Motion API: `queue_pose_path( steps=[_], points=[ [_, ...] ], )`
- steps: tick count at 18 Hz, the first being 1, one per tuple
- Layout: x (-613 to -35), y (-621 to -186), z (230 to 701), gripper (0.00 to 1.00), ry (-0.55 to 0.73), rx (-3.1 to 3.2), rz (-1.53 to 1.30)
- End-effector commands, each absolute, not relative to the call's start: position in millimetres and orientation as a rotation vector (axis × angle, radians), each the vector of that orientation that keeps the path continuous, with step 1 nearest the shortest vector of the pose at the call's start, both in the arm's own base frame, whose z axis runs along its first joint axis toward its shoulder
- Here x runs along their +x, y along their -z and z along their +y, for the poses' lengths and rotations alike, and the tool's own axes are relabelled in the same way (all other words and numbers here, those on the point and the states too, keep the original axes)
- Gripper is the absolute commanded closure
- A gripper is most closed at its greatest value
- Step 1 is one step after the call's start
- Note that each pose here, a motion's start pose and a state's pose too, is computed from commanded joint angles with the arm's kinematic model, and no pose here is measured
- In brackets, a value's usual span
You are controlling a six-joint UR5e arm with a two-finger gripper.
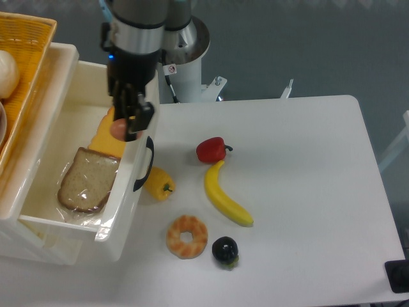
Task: Place the egg in the upper white drawer
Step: 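Lift the egg and carry it over the open white drawer, then lower the egg into the drawer beside the bread slice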
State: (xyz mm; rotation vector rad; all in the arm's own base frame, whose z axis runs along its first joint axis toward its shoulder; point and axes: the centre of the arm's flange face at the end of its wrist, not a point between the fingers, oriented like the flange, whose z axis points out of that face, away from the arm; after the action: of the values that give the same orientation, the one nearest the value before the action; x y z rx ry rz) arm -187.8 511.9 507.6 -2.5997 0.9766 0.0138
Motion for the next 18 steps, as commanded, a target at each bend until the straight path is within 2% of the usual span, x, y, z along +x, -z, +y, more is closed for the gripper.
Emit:
queue_pose_path(
  steps=[7, 12, 18],
  points=[
    [-167, -482, 523, 0.7, 0.042, -2.555, 1.199],
    [-151, -461, 530, 0.7, 0.034, -2.591, 1.373],
    [-144, -441, 540, 0.7, 0.078, -2.596, 1.428]
  ],
)
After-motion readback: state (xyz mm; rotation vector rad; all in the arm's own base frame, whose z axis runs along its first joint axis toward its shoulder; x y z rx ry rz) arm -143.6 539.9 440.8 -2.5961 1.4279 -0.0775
